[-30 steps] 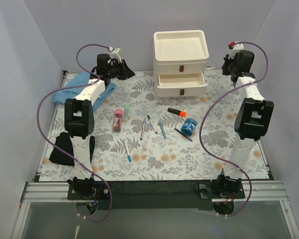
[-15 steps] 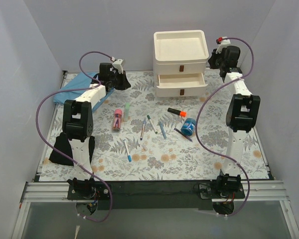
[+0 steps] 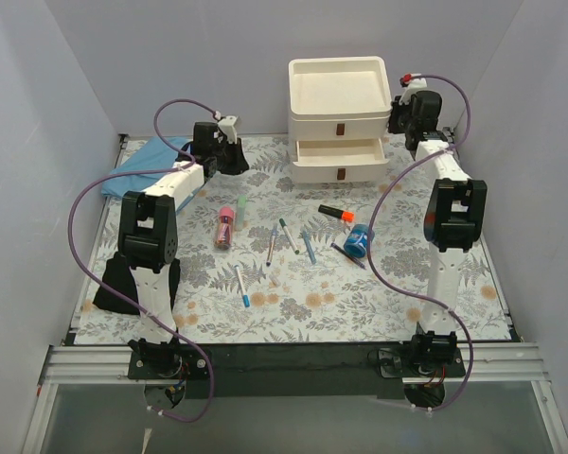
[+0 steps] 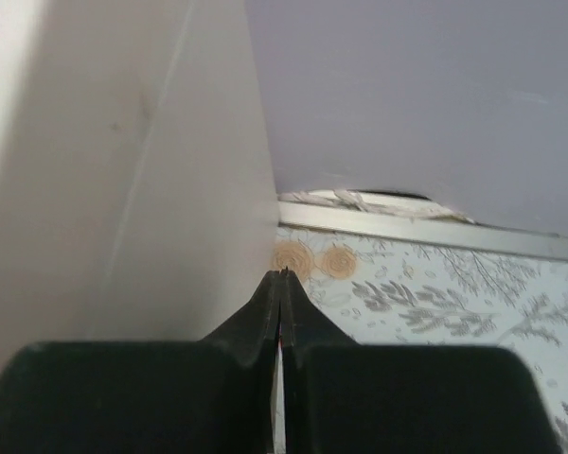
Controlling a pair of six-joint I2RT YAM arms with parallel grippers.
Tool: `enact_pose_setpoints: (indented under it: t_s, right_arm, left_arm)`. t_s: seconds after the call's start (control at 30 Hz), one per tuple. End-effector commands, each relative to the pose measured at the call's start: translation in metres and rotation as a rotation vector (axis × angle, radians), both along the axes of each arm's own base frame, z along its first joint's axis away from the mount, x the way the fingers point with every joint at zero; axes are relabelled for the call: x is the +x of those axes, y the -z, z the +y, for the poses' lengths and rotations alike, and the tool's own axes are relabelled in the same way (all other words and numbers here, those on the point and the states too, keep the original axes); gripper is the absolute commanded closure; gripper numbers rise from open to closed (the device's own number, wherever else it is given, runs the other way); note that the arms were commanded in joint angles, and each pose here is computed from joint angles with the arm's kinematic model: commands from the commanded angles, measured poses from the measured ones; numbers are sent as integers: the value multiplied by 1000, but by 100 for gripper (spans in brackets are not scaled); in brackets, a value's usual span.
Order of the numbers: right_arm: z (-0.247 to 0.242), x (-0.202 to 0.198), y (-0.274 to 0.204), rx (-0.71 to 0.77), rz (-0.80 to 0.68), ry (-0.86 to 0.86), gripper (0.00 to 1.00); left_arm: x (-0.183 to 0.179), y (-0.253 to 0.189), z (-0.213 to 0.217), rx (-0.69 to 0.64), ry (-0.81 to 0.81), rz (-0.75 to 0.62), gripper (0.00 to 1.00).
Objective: Sort the stationery into containers
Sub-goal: Move the storage box to the center of the board, then pick up the pen from the center of the board.
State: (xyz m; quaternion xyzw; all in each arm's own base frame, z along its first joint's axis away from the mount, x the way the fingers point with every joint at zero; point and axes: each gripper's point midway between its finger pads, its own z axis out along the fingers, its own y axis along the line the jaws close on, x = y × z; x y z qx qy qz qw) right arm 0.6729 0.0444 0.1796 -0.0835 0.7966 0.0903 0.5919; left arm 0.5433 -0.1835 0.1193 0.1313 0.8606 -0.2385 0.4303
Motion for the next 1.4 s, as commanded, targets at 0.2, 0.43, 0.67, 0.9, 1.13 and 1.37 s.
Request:
enact_pose_setpoints:
  t_s: [0.2,0.43,0.67,0.9,1.13,1.37]
  right_arm:
    - [-81,-99,-31,-72,64,51,55]
    - [25,-227,-18,-234,132,-580,45]
    - [91,-297,4,-388,189,-924,44]
    - [111,-306,30,-448,240,-1040,33]
    - [118,-291,53,-465,303,-1061,5]
    - [129,-273,67,-504,314,-1084,10]
  left_arm:
    - [-57,-62,40,107,-7,-40,29]
    - [-96,-61,39,48,-21,29,24]
    - [-119,-62,47,39,-59,20,23]
    - [-145,-64,53,39,-68,12,23]
    - [-157,-65,53,33,-60,19,23]
    - [-159,-59,53,31,-59,34,23]
